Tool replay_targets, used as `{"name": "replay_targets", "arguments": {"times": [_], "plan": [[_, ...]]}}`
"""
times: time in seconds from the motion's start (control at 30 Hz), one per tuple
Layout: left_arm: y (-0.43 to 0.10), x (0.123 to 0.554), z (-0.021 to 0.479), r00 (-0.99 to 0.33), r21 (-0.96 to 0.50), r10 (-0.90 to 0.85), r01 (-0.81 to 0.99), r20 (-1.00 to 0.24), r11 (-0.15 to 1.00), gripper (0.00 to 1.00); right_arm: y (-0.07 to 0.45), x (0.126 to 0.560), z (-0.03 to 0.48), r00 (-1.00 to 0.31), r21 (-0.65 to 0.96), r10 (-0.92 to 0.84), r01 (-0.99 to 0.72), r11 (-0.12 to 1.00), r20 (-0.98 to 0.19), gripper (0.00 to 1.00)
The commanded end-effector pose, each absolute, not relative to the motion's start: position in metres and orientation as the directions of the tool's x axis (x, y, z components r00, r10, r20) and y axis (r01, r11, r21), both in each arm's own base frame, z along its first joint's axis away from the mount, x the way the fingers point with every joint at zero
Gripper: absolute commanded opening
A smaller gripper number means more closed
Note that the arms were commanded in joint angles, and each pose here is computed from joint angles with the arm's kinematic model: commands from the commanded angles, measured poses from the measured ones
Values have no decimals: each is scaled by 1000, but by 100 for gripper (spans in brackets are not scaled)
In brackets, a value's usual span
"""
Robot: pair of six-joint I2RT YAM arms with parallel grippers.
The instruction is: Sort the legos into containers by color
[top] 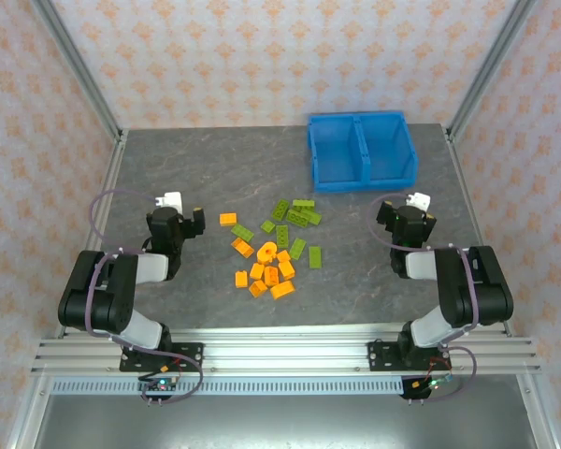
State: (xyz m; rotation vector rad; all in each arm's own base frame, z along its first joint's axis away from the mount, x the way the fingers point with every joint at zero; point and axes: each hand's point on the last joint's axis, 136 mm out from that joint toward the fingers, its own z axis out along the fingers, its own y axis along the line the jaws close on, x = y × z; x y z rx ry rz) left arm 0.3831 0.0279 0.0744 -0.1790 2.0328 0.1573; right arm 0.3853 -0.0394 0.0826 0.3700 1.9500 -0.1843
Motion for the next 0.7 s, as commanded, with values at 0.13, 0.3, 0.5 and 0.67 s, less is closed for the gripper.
{"name": "replay_targets", "arguments": {"times": [0.13,0.3,0.5,0.67], "plan": [[25,394,94,-391,32,-43,-184,-919,982,100,-39,388,92,-334,49,167,334,941,-928,99],[25,393,93,-392,33,-42,-183,-919,983,100,-39,389,92,-334,49,166,333,942,-928,99],[25,393,93,-392,34,-41,-183,-919,983,100,-38,389,93,-332,51,167,331,942,-928,99],[25,393,93,-392,33,-43,-185,-919,982,100,-39,388,93,-329,51,167,334,941,-930,99]]}}
